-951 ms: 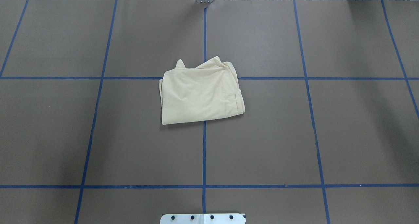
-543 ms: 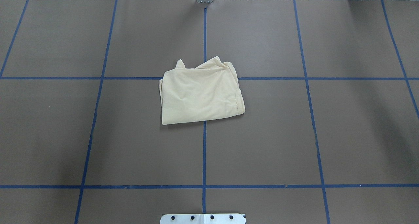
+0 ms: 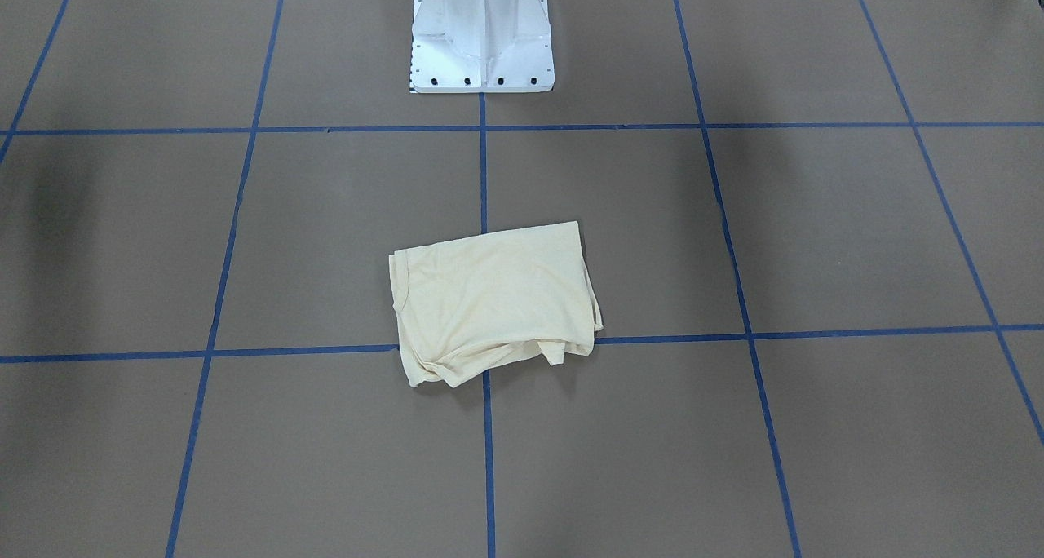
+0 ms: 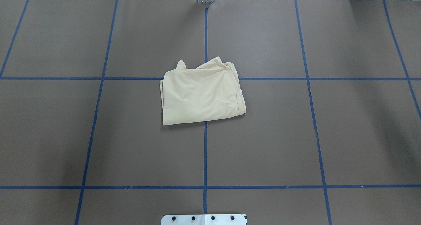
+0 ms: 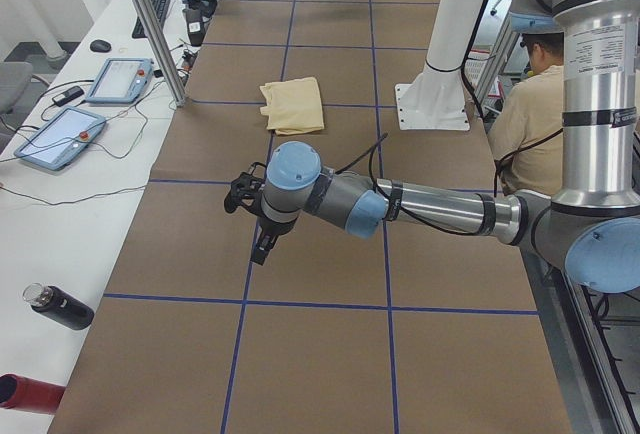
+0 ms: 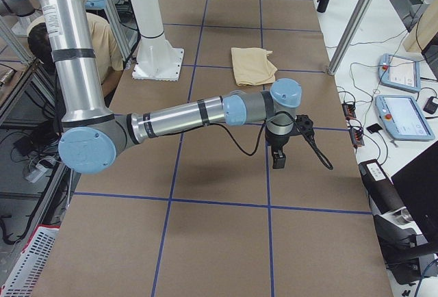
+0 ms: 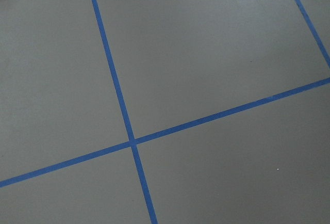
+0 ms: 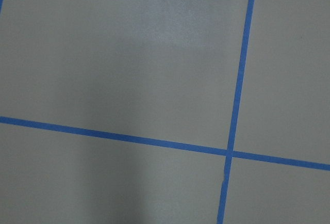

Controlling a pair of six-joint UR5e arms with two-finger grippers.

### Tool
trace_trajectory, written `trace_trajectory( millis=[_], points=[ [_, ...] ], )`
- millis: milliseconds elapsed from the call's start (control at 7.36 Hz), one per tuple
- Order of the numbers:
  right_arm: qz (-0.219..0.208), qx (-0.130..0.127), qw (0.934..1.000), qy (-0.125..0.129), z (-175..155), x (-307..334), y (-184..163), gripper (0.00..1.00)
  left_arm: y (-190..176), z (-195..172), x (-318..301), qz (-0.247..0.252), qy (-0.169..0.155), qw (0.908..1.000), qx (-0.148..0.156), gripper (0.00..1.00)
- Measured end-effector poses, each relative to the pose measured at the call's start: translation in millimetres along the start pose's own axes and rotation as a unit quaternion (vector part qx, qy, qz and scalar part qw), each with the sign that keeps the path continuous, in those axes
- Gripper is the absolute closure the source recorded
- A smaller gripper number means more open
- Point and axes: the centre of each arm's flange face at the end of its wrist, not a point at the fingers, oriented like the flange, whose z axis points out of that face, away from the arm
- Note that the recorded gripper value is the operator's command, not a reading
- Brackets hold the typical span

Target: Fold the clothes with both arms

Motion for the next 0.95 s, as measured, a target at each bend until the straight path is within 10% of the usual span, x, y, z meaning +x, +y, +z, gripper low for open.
trace_trajectory(
  millis=[951],
  points=[
    [-0.004, 0.001, 0.9997, -0.024, -1.2, -6.4, 7.1, 0.00, -3.0, -3.9, 4.6, 0.005, 0.000, 1.0000, 0.005, 0.00]
  ],
)
